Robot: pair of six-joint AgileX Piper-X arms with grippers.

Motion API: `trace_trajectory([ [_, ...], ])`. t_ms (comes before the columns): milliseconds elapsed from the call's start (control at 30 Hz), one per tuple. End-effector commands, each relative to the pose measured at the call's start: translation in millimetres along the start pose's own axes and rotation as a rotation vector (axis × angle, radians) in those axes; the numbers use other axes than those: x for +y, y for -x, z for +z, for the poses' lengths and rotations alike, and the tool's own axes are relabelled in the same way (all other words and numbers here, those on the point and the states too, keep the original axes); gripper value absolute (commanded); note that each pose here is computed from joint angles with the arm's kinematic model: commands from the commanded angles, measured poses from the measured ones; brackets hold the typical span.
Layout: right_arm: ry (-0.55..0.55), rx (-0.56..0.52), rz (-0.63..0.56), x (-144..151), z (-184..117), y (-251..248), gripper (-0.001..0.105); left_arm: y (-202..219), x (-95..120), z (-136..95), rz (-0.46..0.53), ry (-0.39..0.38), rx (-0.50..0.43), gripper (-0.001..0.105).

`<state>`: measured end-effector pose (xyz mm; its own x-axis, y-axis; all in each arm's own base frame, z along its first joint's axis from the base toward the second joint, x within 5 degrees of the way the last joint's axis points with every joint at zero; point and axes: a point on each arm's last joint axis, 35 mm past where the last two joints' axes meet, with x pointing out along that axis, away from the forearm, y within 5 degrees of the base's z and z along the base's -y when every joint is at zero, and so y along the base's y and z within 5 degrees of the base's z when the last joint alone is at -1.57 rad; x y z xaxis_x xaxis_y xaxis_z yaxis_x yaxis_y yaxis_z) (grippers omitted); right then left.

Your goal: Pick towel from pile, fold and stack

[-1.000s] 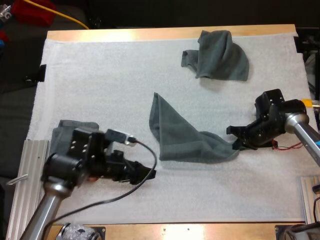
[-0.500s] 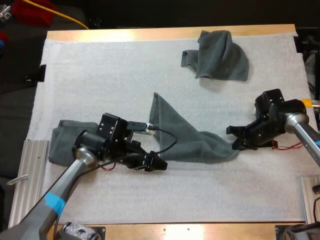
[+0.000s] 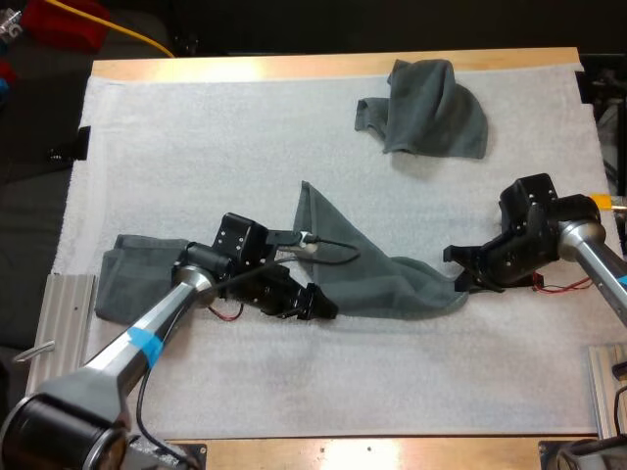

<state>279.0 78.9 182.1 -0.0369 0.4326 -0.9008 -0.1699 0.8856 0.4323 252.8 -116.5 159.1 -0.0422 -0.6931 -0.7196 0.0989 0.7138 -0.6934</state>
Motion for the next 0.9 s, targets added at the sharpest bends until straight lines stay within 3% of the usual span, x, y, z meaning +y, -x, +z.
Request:
trace_trajectory([
  [0, 0.017, -0.009, 0.000, 2, -1, 2, 0.006, -3, 0, 3, 0.000, -0.007, -0.013, 0.069],
  [200, 0.019, -0.013, 0.000, 2, 0, 2, 0.006, -13, 6, 11, -0.033, 0.018, -0.021, 0.067],
  [367, 0.020, -0.015, 0.001, 2, 0, 2, 0.006, -25, 14, 13, -0.078, 0.070, 0.016, 0.056],
  [600, 0.023, -0.020, 0.001, 2, 1, 2, 0.006, -31, 20, 13, -0.098, 0.094, 0.050, 0.050],
  [700, 0.024, -0.022, 0.001, 2, 1, 2, 0.006, -31, 20, 13, -0.098, 0.094, 0.050, 0.028],
  [767, 0.025, -0.026, 0.001, 2, 1, 2, 0.006, -31, 20, 13, -0.098, 0.094, 0.050, 0.004],
  [867, 0.026, -0.027, 0.003, 2, 1, 2, 0.006, -31, 19, 13, -0.107, 0.092, 0.053, 0.000],
])
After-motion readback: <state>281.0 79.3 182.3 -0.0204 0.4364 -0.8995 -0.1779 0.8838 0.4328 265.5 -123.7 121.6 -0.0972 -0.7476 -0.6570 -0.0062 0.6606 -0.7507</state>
